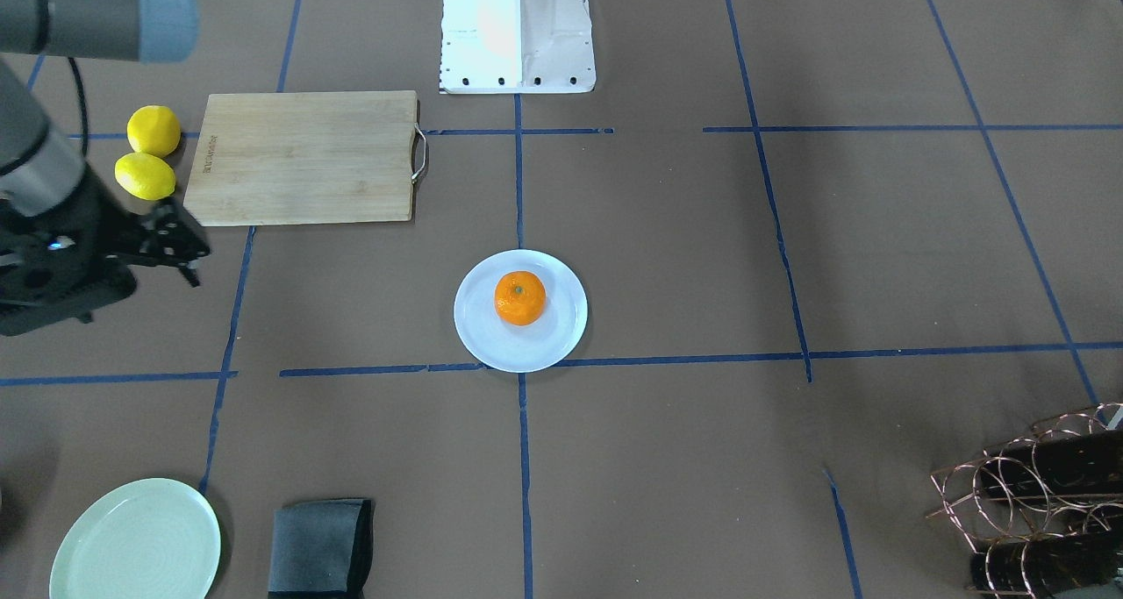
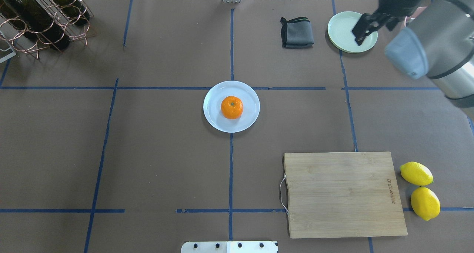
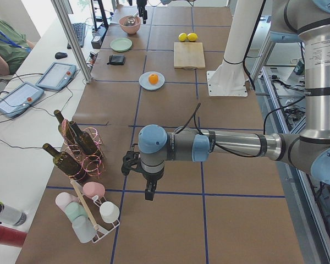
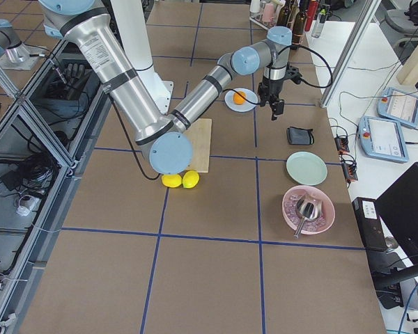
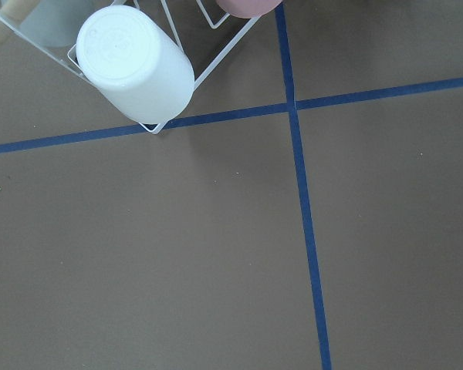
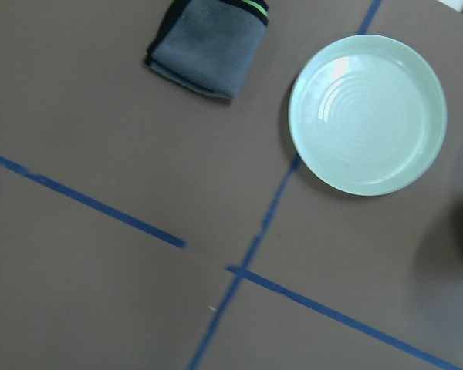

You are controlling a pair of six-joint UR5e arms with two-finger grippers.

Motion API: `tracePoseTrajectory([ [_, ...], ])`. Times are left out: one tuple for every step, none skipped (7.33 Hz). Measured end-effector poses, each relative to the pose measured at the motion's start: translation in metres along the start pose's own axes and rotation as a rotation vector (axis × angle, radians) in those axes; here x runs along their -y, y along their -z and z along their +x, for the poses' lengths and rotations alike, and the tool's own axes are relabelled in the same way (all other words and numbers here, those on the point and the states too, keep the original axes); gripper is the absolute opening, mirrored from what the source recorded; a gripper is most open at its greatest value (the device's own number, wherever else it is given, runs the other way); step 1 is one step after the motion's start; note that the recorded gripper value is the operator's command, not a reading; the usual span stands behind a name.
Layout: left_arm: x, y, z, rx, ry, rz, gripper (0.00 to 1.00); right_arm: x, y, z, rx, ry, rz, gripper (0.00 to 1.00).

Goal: Pick orange to plate

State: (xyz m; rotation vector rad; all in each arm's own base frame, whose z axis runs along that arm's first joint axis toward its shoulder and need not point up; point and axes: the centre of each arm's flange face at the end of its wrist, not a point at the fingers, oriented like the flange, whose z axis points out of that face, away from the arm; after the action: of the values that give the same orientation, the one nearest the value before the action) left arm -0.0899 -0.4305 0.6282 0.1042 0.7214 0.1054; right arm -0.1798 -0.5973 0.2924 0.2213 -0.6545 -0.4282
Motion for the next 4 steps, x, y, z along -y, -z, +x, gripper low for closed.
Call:
tracePoseTrajectory([
  [0.0, 0.0, 0.001, -0.006, -0.002, 0.002, 1.0, -0.032, 0.002, 0.058, -0.001, 0.058, -0.023, 1.0],
  [0.0, 0.0, 0.002, -0.021, -0.002, 0.004, 1.0, -0.068, 0.0, 0.114, 0.001, 0.087, -0.042, 1.0],
  [0.0, -0.001, 0.003, -0.036, -0.002, 0.007, 1.0, -0.113, -0.007, 0.167, 0.0, 0.067, -0.066, 1.0],
  [0.001, 0.0, 0.004, -0.044, -0.003, 0.009, 1.0, -0.168, -0.019, 0.215, -0.003, -0.001, -0.096, 1.0],
])
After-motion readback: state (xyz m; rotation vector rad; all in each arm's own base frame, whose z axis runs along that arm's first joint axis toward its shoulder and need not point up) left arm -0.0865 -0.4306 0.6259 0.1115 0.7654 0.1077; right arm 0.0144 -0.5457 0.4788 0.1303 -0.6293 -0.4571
